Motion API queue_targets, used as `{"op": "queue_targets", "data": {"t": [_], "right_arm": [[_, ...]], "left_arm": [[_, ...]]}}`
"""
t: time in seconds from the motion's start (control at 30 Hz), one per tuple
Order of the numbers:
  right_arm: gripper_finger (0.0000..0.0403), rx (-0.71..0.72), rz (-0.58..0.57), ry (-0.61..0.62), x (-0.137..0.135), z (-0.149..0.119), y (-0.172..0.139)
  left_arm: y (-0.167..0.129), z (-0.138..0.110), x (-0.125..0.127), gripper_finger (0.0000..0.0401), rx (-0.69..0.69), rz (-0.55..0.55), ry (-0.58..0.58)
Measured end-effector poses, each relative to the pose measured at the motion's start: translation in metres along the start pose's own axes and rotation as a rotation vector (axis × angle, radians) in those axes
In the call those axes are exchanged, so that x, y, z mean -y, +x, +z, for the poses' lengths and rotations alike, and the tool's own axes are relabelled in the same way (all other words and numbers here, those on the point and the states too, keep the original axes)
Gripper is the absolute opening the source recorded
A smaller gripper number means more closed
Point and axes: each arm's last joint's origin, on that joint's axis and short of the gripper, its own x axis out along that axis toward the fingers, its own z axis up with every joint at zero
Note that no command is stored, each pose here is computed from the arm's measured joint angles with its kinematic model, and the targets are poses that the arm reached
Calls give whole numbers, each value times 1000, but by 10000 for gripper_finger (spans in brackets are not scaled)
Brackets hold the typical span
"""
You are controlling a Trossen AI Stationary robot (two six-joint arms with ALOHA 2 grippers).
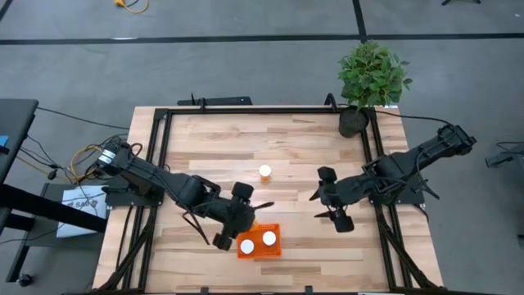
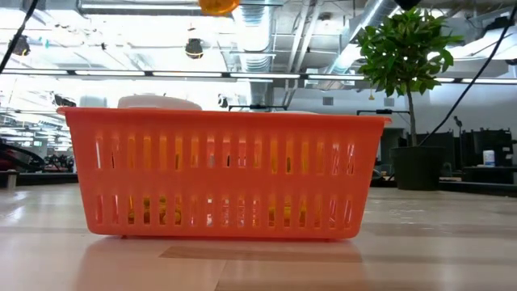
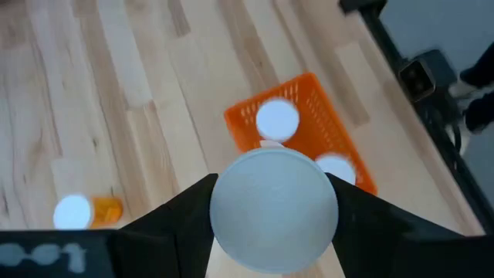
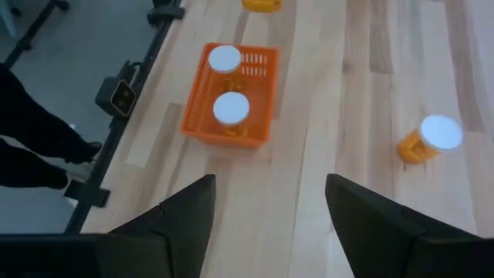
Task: Pick and place pill bottles into a basket
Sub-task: Put the orange pill bottle into the orange bin
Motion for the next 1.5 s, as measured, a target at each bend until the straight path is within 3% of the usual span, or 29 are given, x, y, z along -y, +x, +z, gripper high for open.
{"op": "queue_targets", "data": {"t": [0.5,0.77,1.03,1.5], "right_arm": [[240,-44,6,-7,-13,-7,-1],[240,-73,-1,-11,-13,-10,-2],[240,-86,-4,-13,-12,-12,-2],[240,-86,-5,-12,-12,-11,-2]], "left_arm": [[71,25,24,204,-102,-101,9],[72,29,35,204,-85,-105,13],[107,24,53,204,-133,-136,22],[114,19,42,204,-181,-82,46]]}}
